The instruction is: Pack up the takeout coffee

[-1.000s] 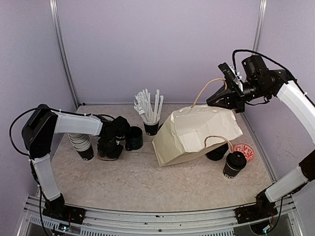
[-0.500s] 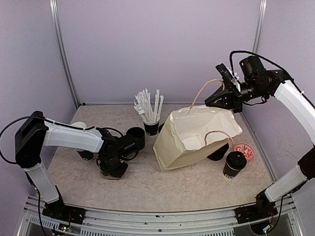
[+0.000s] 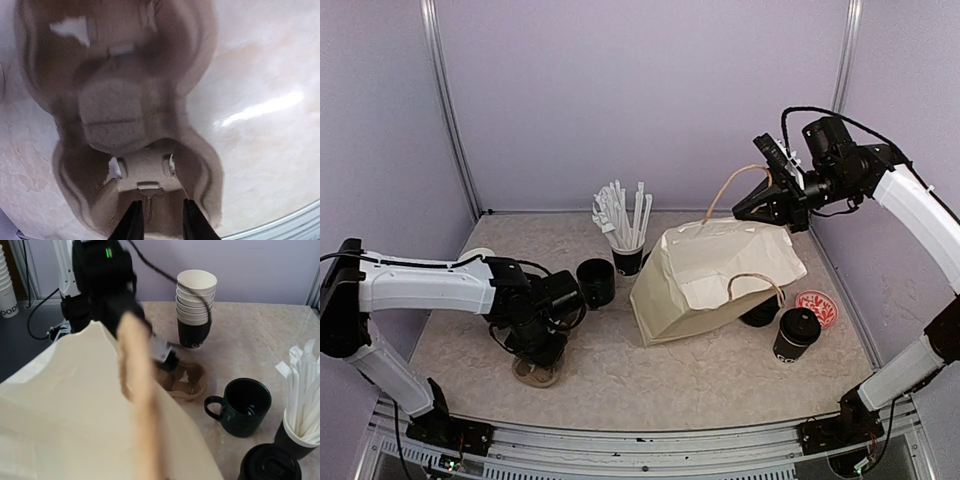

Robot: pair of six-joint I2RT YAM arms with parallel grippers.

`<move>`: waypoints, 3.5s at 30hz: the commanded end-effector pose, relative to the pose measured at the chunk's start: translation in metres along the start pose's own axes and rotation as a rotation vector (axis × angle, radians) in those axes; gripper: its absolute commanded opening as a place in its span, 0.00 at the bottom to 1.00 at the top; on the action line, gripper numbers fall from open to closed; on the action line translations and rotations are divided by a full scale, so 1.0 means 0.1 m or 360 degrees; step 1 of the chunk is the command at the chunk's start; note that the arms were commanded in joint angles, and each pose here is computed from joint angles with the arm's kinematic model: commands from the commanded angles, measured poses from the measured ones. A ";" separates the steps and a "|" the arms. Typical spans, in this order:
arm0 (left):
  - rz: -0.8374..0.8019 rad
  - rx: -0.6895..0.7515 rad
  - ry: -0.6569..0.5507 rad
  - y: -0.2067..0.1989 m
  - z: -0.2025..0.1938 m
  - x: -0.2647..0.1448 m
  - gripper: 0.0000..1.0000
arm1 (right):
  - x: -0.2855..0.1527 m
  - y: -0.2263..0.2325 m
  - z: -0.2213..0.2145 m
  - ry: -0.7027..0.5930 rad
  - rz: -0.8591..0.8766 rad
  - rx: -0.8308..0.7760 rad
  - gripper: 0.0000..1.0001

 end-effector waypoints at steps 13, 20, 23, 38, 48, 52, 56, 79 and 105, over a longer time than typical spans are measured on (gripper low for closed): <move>-0.0170 -0.0170 -0.0196 0.06 0.56 -0.23 0.53 | 0.07 -0.01 -0.12 0.0075 -0.0027 0.0049 0.00; -0.0183 -0.0209 -0.0130 0.12 0.54 -0.07 0.48 | 0.09 -0.02 -0.15 0.0083 -0.0027 0.0060 0.00; -0.0195 -0.0205 -0.0096 0.10 0.53 0.01 0.46 | 0.10 -0.02 -0.16 0.0085 -0.0024 0.0065 0.00; -0.0122 -0.0230 0.0002 0.12 0.52 0.22 0.30 | 0.14 0.00 -0.18 0.0093 -0.0017 0.0070 0.00; -0.0223 -0.0306 -0.0166 0.20 0.56 -0.40 0.34 | 0.18 0.00 -0.19 0.0126 -0.0011 0.0099 0.00; -0.0244 -0.0314 -0.0115 0.19 0.49 -0.31 0.42 | 0.21 0.00 -0.21 0.0133 0.0000 0.0106 0.00; -0.0247 -0.0314 -0.0073 0.15 0.44 -0.14 0.45 | 0.23 0.01 -0.20 0.0132 0.0010 0.0105 0.00; -0.0144 -0.0307 -0.0013 0.14 0.61 0.22 0.33 | 0.31 0.01 -0.23 0.0155 0.0039 0.0120 0.00; -0.0701 -0.0048 -0.0947 -0.05 0.54 -2.22 0.27 | 0.46 0.00 -0.35 0.0187 0.0127 0.0243 0.00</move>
Point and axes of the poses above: each gripper's point midway between its finger pads, its own x axis out along the fingers, its own y axis along the line the jaws close on, z = x × y, the point moved 8 cm from there along -x, back along the fingers, and after that the axes turned 13 degrees about -x, right-handed, at the moved point
